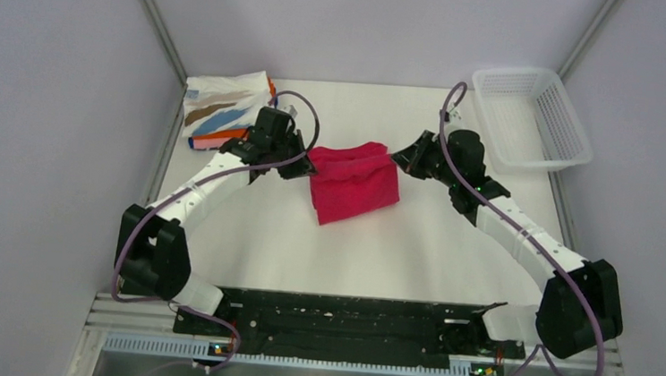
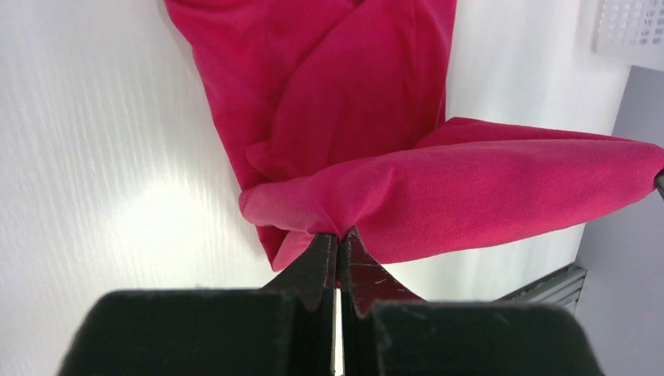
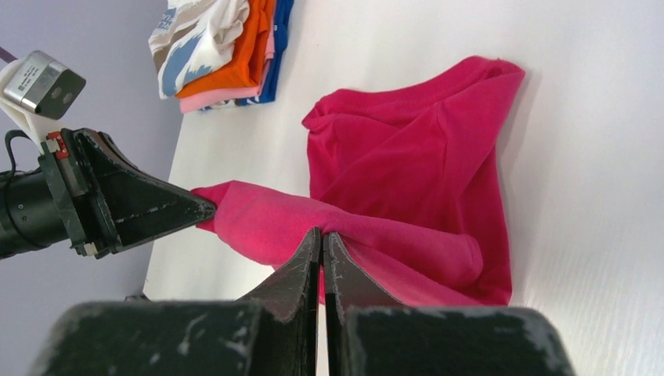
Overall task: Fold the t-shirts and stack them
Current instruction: Fold the long partially folded tshirt into a neat square
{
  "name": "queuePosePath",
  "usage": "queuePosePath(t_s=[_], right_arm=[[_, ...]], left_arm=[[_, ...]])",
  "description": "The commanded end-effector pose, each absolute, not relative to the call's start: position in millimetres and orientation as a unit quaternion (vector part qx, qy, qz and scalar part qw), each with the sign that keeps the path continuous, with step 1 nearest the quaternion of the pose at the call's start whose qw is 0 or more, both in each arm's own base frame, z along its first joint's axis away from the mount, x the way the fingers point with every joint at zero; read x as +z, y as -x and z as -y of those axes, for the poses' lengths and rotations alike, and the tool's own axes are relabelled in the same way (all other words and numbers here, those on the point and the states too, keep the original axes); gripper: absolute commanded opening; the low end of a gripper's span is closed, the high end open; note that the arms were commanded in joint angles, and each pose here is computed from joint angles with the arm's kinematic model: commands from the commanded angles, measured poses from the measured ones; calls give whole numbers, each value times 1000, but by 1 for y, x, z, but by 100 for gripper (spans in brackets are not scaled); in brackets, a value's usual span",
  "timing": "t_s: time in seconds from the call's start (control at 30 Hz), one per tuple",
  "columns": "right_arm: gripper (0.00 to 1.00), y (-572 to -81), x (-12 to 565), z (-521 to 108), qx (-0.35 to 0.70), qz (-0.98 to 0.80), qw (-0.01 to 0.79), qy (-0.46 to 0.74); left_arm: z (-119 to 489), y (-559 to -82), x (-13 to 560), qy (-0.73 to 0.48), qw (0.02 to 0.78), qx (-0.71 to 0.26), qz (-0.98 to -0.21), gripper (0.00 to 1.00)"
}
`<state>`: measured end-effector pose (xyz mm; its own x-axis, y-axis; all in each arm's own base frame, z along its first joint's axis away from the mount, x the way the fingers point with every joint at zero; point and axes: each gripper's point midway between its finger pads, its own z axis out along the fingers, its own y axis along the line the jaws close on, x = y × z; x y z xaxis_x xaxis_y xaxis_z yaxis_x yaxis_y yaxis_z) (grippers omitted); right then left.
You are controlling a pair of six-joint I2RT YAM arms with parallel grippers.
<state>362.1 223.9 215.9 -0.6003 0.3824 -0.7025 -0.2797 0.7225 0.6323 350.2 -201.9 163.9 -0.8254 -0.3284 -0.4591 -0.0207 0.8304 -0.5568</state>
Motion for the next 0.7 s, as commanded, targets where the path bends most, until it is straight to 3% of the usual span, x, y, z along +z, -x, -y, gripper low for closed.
queuePosePath(t_s=[0.0, 0.67], right_arm=[[0, -397, 244, -229, 394, -783, 481, -14], [0, -501, 157, -244, 376, -814, 441, -45]], left_arm=[[197, -382, 179, 94, 306, -288, -902, 0], [180, -475, 108, 156, 238, -337, -898, 0]])
